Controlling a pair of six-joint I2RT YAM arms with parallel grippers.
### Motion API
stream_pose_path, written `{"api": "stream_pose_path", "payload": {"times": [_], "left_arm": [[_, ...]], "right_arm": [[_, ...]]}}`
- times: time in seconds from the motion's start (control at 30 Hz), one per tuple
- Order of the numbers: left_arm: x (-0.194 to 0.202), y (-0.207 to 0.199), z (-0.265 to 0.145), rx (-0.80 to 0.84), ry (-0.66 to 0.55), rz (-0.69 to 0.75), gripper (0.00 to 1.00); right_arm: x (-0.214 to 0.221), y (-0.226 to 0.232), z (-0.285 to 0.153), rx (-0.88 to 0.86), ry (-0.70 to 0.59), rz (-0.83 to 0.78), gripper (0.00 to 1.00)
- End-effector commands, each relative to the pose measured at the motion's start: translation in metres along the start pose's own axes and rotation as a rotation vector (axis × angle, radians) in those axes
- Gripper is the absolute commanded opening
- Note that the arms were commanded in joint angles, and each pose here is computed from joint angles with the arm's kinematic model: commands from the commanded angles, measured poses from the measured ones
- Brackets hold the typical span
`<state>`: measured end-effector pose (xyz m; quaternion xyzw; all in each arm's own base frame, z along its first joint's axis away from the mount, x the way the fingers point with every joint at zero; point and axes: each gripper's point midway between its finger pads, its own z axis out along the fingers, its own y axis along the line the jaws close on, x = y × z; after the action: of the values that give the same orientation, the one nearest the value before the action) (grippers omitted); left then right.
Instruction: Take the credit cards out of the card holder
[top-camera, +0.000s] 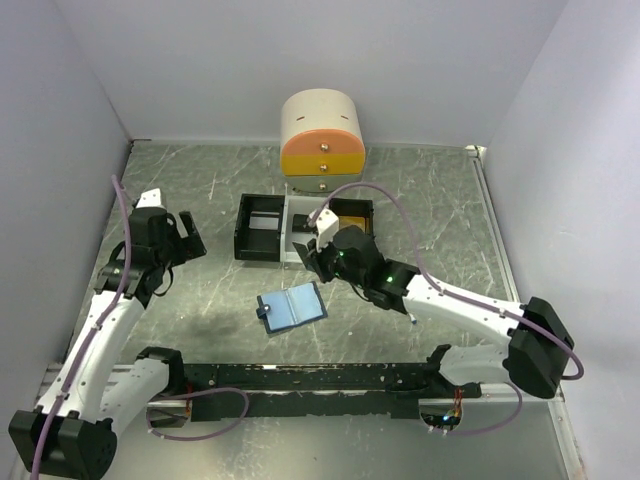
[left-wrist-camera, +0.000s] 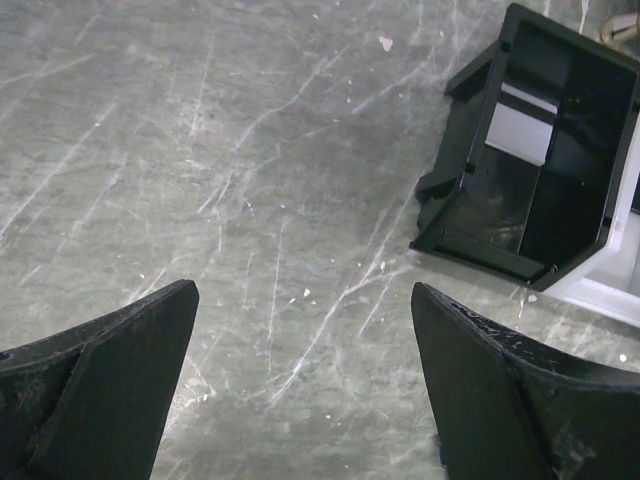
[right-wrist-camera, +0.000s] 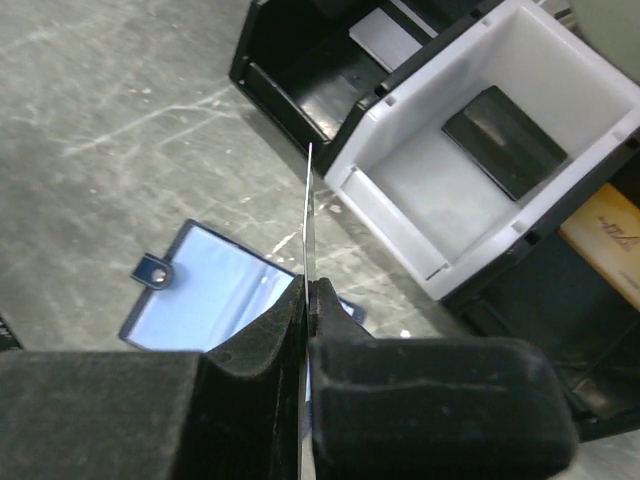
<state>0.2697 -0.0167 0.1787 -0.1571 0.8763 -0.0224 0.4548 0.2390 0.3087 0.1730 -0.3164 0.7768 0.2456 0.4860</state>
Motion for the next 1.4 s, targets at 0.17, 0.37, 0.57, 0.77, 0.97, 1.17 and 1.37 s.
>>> {"api": "stream_pose_path", "payload": {"times": [0.17,0.37,0.57,0.77,0.97,1.17,1.37], "left_arm": [[0.003,-0.001,-0.003,0.029,0.001,0.023,1.0],[0.001,0.0,-0.006,0.03,-0.017,0.022,1.0],[0.002,-0.001,-0.004,0.031,-0.008,0.024,1.0],[0.004,-0.002,-0.003,0.036,-0.001,0.026,0.99],[0.005,-0.002,-0.001,0.034,0.004,0.027,0.99],[0.007,0.0,0.0,0.024,0.013,0.028,0.98],[0.007,0.001,0.001,0.018,0.016,0.027,0.98]], "right_arm": [[-0.018,-0.024,0.032,0.096,0.073,-0.17,0.0],[-0.019,-0.05,0.058,0.189,0.211,-0.303,0.0],[-0.02,-0.079,0.074,0.251,0.282,-0.446,0.0],[-0.002,-0.1,0.096,0.221,0.375,-0.587,0.0],[0.013,-0.119,0.115,0.187,0.465,-0.649,0.0],[0.01,-0.144,0.129,0.243,0.474,-0.699,0.0],[0.024,-0.15,0.146,0.216,0.507,-0.704,0.0]]}}
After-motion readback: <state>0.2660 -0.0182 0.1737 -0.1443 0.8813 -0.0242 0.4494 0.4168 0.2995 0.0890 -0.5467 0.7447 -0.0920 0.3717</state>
